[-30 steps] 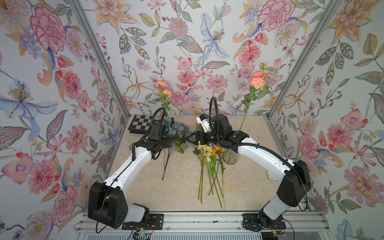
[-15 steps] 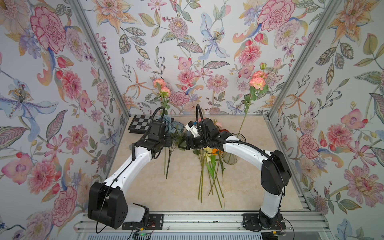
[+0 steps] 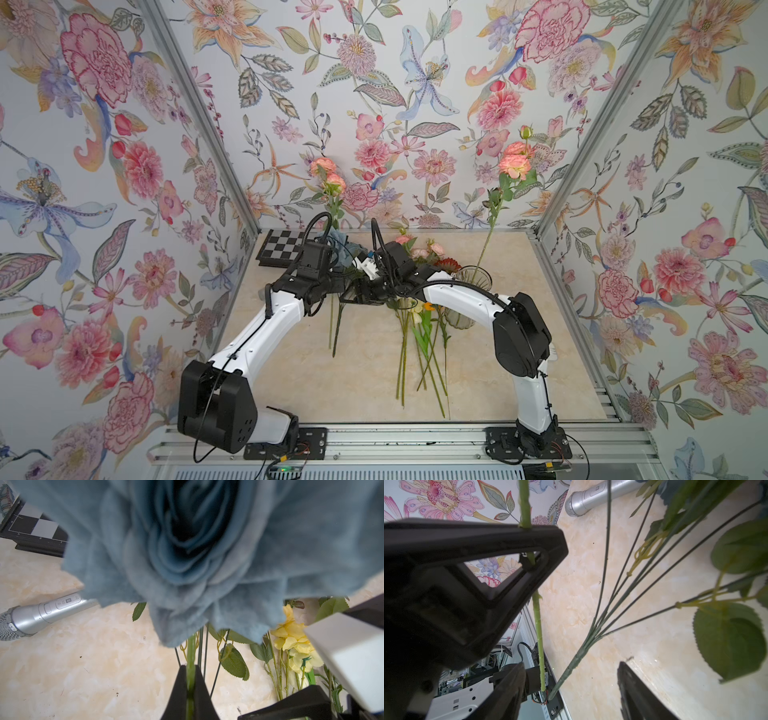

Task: Place the pink flowers into the vase
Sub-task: Pick up the flower at the center of the board.

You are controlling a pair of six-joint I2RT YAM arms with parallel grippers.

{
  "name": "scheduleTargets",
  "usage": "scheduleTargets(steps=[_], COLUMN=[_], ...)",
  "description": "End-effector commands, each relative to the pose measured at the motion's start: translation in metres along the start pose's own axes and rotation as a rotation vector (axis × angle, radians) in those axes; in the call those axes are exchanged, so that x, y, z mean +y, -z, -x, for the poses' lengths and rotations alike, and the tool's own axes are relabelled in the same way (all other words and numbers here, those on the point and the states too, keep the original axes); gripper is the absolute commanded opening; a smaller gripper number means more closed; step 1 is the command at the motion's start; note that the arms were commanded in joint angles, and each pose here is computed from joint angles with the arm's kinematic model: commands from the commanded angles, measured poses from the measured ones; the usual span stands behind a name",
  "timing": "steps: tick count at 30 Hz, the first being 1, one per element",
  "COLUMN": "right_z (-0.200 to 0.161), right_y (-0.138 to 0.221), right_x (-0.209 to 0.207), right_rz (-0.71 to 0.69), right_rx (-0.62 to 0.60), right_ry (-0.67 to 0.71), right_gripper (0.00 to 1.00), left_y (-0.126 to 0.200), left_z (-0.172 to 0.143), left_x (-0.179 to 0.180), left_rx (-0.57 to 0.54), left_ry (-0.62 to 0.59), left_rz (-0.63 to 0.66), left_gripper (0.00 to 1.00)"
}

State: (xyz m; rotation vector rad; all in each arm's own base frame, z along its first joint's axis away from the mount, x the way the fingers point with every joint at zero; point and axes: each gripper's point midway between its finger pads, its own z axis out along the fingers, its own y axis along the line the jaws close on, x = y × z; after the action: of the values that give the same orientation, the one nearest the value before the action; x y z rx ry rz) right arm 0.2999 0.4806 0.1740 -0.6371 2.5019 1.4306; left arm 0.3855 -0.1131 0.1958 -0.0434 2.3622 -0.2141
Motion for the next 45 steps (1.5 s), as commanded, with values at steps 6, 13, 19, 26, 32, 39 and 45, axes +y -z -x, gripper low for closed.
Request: scheduleTargets(steps=[6,13,19,26,32,39,45], right_z=[-0.006,0.000,0.008,0.016,0.023,0.038,0.056], right_y=[-0.031,-0.043,-0.052,-0.049,-0.035,-0.002,0.033], right_x=[-0.017,-0.025,-0.025,-0.018,-0.016,-0.007,0.005], right_rz=[-0.066,-0.074,-0.032,-0.013,-0.021,-0.018,0.006], right_rx=[-0.005,-0.040,-0.077,-0.101,-0.137,-0.211,-0.279], right_ry=[-0.106,-0.140,-0.182,-0.184,-0.192,-0.189,-0.174], right_gripper=[0.65,0.61,0.42,0.19,0.02,0.00,0.00], left_y=[0.008,0.010,0.010,0.011,0.011,0.008,0.005], left_z=[0.017,0.016,0.016,0.018,0.019,0.016,0.015], left_x=[-0.013,-0.015,-0.016,-0.016,-0.016,-0.014,-0.007], left_rx=[-0.040,-0.041,-0.039,-0.047,-0.054,-0.058,-0.068], left_ry=[-0.037,-0.043,-0.053,-0.056,-0.051,-0.039,-0.021], left_rz=[-0.048,-0.064,-0.071,-0.076,-0.083,-0.084,-0.072], left_gripper=[0.00,0.00,0.00,0.00,0.00,0.00,0.00])
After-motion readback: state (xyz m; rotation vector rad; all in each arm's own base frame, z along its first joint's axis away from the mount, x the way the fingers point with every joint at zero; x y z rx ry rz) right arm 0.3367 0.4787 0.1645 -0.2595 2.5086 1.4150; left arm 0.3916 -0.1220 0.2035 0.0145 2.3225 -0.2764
